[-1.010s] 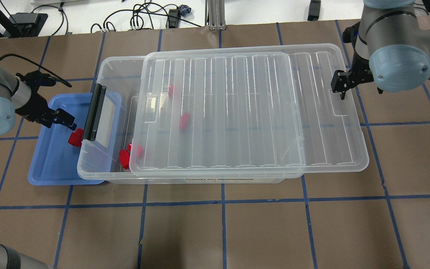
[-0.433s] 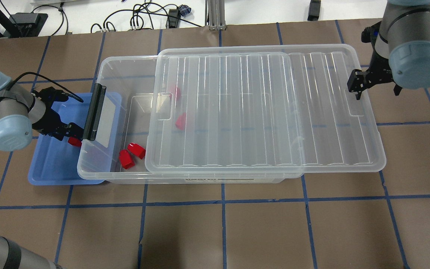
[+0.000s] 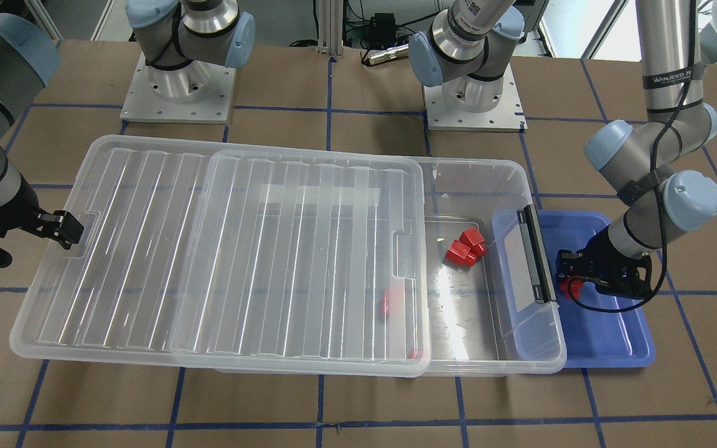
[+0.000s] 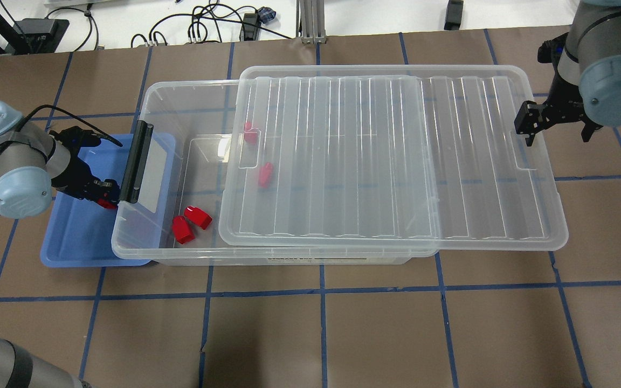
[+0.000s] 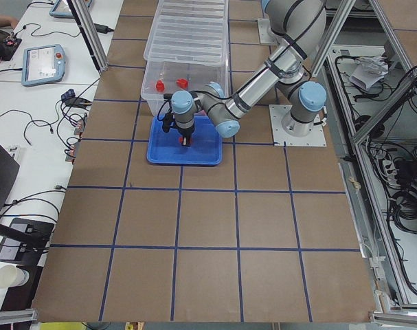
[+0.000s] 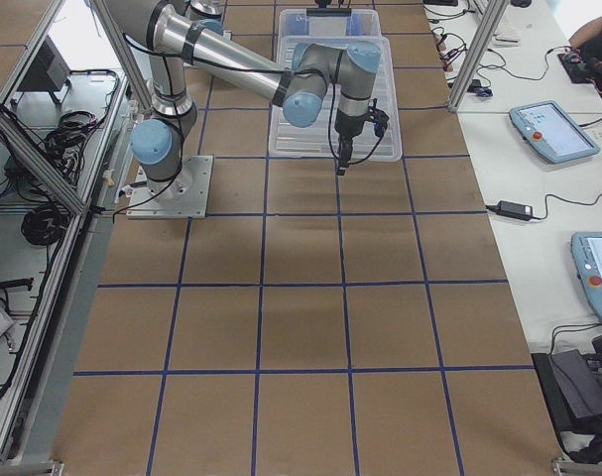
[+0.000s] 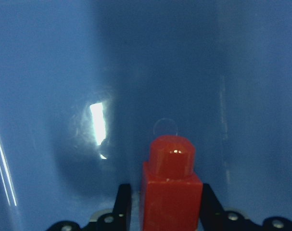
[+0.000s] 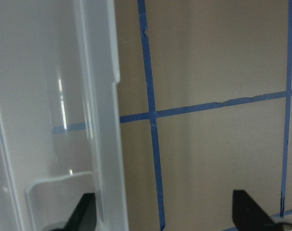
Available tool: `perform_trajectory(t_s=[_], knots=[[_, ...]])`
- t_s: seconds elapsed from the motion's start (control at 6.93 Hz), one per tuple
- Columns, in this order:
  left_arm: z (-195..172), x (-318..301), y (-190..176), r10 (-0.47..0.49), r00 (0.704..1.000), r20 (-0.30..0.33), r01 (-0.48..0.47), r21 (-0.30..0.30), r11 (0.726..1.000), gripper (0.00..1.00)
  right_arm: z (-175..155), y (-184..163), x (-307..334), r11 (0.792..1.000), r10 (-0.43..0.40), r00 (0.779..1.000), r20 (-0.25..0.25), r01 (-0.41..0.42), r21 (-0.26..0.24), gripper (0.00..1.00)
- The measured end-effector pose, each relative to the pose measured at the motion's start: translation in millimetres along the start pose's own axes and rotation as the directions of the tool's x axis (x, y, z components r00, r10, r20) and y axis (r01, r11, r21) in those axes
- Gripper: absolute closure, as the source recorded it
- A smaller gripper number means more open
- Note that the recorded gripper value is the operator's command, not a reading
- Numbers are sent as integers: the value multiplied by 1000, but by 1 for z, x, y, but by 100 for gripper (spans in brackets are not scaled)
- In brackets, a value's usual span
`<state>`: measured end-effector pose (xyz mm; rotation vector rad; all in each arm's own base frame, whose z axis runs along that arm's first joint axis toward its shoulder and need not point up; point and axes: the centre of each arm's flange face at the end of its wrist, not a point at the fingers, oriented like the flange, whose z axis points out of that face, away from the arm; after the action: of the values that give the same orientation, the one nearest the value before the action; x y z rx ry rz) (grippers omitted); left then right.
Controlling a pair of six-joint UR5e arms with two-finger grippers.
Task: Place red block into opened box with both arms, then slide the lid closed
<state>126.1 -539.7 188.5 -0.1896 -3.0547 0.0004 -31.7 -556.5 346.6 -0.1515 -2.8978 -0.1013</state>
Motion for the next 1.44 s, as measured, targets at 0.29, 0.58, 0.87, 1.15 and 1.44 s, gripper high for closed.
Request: perform_trajectory(t_s=[0.29, 0.58, 0.87, 1.15, 1.44], knots=[[-54, 11, -23, 35, 999, 41, -37, 58, 998, 82, -1, 1, 2, 1000, -1, 1000, -3, 1, 1, 0], [-132, 31, -39, 69, 996, 48, -73, 78, 994, 85, -2, 2, 3, 1000, -9, 1000, -6, 9, -2, 0], [-191, 73, -44, 77, 996, 49, -81, 76, 994, 85, -2, 2, 10, 1000, -22, 1000, -2, 22, -12, 0], [-211, 156, -44, -9, 998, 54, 4, 78, 997, 85, 1, 3, 14, 999, -26, 1000, 5, 26, -19, 0], [-195, 202, -43, -97, 993, 61, 94, 52, 994, 86, -8, 3, 14, 1000, -29, 1000, 6, 29, -12, 0]])
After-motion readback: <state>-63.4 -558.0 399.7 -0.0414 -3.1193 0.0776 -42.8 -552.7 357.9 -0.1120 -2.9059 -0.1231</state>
